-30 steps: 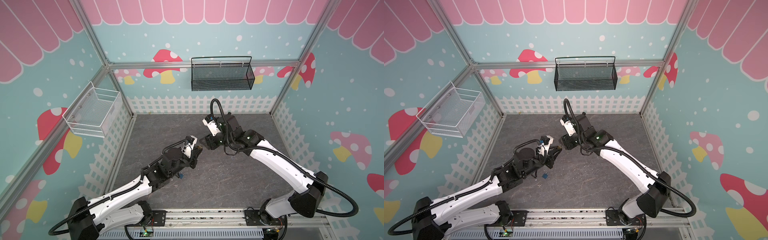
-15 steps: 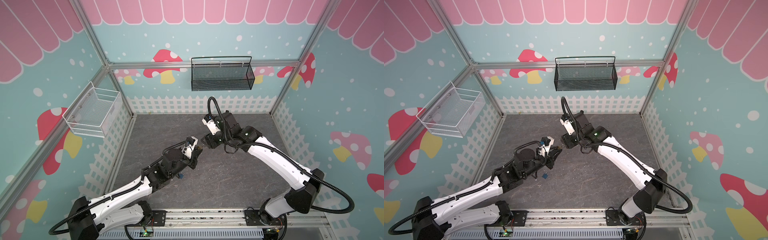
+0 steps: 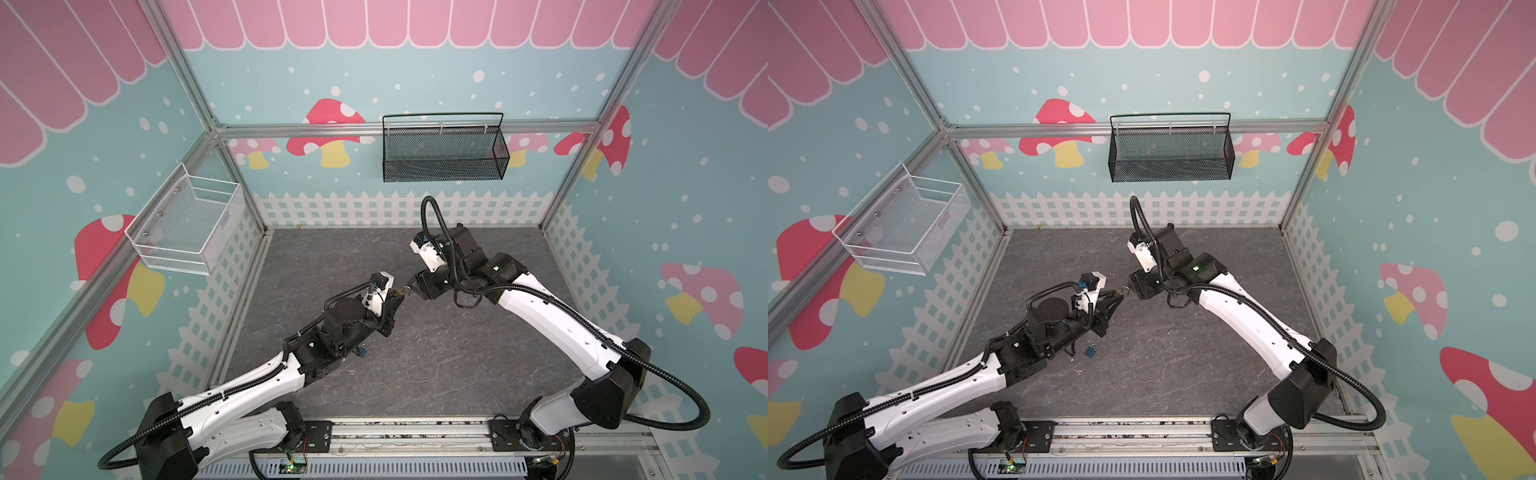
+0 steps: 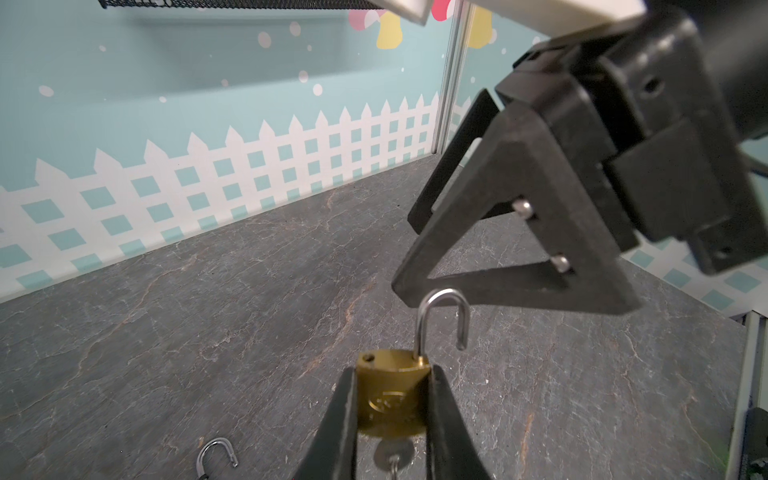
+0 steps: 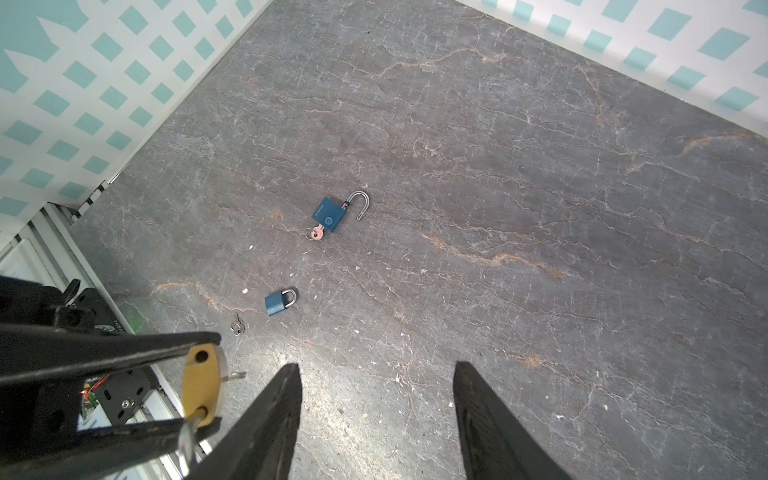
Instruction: Unlock with the key
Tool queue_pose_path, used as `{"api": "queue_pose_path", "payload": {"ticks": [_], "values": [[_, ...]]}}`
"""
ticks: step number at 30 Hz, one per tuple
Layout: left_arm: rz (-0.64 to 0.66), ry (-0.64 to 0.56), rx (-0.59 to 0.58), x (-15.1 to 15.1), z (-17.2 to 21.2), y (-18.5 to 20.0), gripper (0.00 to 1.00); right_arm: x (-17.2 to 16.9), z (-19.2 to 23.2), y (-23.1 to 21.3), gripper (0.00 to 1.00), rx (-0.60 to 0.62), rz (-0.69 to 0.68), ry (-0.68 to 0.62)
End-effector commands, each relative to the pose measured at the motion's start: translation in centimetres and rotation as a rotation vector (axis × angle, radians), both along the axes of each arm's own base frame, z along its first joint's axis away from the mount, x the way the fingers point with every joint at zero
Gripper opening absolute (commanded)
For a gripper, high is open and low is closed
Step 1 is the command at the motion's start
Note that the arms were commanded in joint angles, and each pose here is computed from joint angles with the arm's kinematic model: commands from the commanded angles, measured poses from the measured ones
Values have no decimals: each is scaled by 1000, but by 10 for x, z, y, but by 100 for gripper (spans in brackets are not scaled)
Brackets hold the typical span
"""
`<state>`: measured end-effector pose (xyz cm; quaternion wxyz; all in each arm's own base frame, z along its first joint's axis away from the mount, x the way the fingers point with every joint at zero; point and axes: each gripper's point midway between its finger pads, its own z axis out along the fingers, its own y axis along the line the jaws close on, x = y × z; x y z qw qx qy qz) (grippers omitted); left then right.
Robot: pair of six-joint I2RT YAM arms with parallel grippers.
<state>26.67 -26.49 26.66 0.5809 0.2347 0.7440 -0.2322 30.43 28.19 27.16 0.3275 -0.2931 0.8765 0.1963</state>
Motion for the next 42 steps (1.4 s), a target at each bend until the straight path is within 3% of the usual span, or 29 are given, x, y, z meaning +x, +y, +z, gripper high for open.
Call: {"api": "queue_pose_path", "payload": {"ticks": [1, 6, 12, 17, 24, 29, 42], "values": [[22, -15, -12, 4, 3, 0, 0, -5, 6, -8, 61, 19, -5, -10], [123, 81, -17, 15, -11, 7, 0, 3, -2, -34, 62, 43, -105, -3], [326, 346, -11, 31, -56, 15, 0, 8, -21, -61, 63, 108, -200, 10], [405, 554, 7, 38, -98, -2, 0, 12, -45, -78, 63, 143, -269, 48], [475, 718, 72, 53, -155, -29, 0, 15, -73, -100, 63, 201, -337, 111], [501, 769, 136, 63, -189, -42, 0, 15, -91, -111, 63, 229, -360, 148], [586, 802, 226, 74, -228, -43, 0, 18, -107, -121, 63, 209, -388, 171]]}}
